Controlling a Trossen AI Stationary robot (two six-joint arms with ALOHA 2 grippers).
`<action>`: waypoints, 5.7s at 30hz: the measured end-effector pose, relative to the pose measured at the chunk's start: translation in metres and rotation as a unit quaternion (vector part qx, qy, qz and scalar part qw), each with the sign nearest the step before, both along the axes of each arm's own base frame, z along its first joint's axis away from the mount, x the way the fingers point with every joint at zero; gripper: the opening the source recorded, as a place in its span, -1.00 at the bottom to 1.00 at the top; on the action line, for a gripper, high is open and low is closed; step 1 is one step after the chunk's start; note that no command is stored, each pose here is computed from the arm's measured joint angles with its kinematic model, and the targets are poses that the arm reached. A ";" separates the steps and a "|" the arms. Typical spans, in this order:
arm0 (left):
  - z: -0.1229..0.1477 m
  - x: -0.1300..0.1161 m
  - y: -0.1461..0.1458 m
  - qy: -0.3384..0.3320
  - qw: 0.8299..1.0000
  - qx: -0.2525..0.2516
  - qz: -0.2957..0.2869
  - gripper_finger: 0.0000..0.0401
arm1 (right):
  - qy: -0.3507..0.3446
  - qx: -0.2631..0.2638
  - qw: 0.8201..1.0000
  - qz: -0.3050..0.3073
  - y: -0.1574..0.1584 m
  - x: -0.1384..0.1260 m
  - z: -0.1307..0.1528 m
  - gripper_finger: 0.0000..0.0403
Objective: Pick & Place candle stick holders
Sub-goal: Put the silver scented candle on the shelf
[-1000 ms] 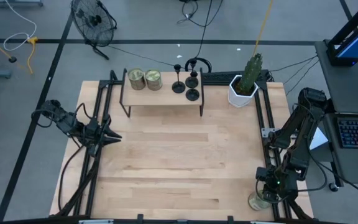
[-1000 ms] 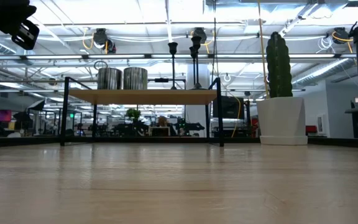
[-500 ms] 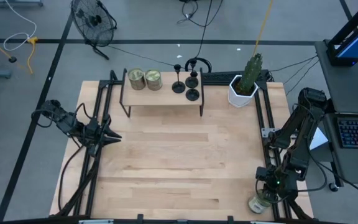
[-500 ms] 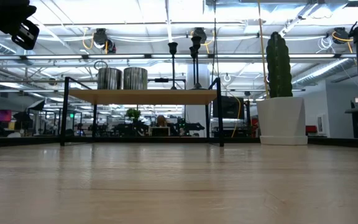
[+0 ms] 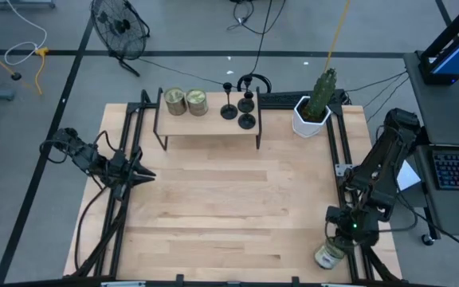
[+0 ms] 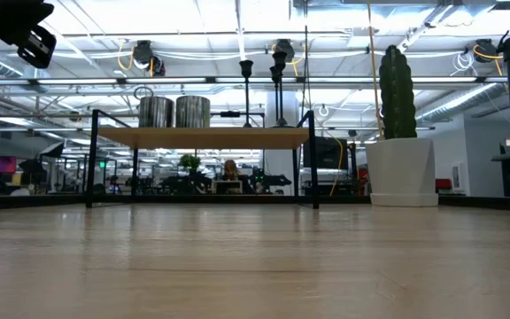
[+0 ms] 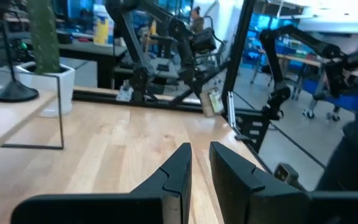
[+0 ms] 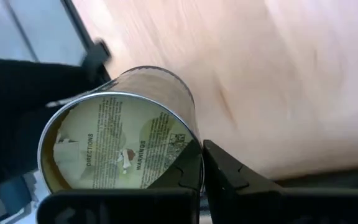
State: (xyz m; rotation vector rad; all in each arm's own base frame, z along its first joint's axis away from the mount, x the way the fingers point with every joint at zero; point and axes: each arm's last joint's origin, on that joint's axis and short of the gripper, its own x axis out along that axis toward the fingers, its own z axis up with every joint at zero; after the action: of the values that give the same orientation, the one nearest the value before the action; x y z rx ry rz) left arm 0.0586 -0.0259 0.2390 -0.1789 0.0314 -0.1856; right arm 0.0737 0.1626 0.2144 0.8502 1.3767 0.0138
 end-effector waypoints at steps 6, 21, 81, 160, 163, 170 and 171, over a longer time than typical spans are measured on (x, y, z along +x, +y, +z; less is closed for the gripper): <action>0.007 0.000 0.003 -0.030 0.998 -0.021 0.053 -0.69 | -0.075 -0.026 0.997 0.008 -0.028 0.029 0.014 -1.00; 0.036 -0.005 0.012 -0.153 0.970 -0.135 0.134 -0.69 | -0.198 -0.262 0.936 0.129 -0.110 0.133 0.081 -1.00; 0.066 0.053 -0.021 -0.110 0.943 -0.179 0.257 -0.69 | -0.313 -0.410 0.855 -0.045 -0.211 0.354 0.130 -1.00; 0.049 0.253 -0.062 0.492 0.853 0.071 0.158 -0.69 | -0.207 -0.249 0.908 0.267 -0.185 0.320 0.077 -1.00; 0.042 0.239 -0.069 0.480 0.856 0.049 0.187 -0.69 | -0.196 -0.247 0.910 0.270 -0.186 0.319 0.074 -1.00; 0.043 0.202 -0.077 0.364 0.897 -0.015 0.249 -0.69 | -0.214 -0.252 0.907 0.261 -0.186 0.323 0.076 -1.00; 0.041 0.197 -0.077 0.350 0.902 -0.024 0.253 -0.69 | -0.218 -0.252 0.907 0.257 -0.186 0.324 0.076 -1.00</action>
State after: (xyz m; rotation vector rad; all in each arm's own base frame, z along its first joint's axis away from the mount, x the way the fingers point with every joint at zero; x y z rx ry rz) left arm 0.2556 -0.1026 0.2801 -0.2909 0.6941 0.4079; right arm 0.3975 -0.0235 0.2905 0.0235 1.0665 0.2327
